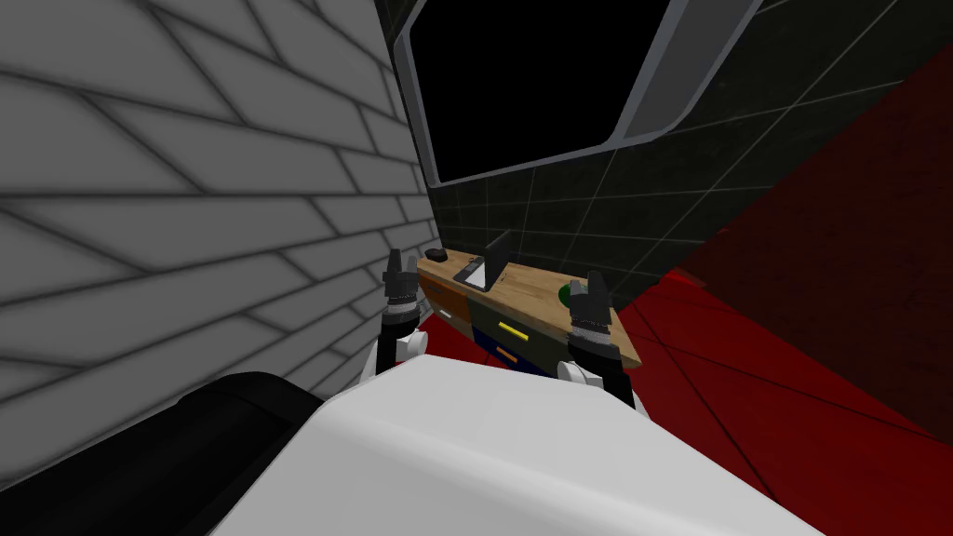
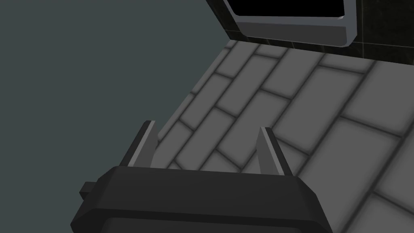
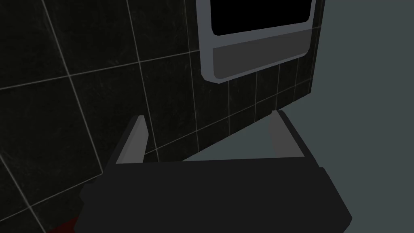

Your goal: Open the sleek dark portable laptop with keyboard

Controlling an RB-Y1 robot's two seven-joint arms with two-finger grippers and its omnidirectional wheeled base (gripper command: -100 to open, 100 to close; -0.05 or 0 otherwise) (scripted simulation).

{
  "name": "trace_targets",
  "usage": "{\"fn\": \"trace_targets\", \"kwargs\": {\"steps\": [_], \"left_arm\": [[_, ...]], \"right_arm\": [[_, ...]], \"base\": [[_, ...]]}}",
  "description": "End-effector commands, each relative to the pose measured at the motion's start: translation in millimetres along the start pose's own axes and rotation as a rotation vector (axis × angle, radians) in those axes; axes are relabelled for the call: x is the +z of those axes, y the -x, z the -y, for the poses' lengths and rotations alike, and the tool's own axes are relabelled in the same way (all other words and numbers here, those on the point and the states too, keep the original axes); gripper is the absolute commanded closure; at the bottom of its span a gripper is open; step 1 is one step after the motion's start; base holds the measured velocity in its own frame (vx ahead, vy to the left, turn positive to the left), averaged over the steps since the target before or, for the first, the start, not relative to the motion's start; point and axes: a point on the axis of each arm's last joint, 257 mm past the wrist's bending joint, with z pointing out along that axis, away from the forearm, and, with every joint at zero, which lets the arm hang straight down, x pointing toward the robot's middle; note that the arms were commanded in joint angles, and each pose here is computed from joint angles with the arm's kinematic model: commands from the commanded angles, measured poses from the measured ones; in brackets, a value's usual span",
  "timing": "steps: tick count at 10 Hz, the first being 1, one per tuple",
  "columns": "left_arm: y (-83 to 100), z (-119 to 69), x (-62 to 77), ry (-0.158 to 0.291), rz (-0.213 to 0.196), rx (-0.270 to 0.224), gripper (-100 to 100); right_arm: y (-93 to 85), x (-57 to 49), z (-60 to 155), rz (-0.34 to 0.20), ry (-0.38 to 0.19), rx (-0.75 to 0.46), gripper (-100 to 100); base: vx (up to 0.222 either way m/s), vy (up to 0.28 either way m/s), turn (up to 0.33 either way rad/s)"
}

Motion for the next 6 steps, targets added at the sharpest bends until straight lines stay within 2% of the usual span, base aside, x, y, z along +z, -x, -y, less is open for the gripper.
{"fn": "trace_targets", "kwargs": {"steps": [1, 6], "left_arm": [[0.0, 0.0, 0.0, 0.000, 0.000, 0.000, 0], [0.0, 0.1, 0.0, 0.000, 0.000, 0.000, 0]], "right_arm": [[0.0, 0.0, 0.0, 0.000, 0.000, 0.000, 0], [0.0, 0.0, -0.1, 0.000, 0.000, 0.000, 0]], "base": [[0.000, 0.000, 0.000], [0.000, 0.000, 0.000]]}}
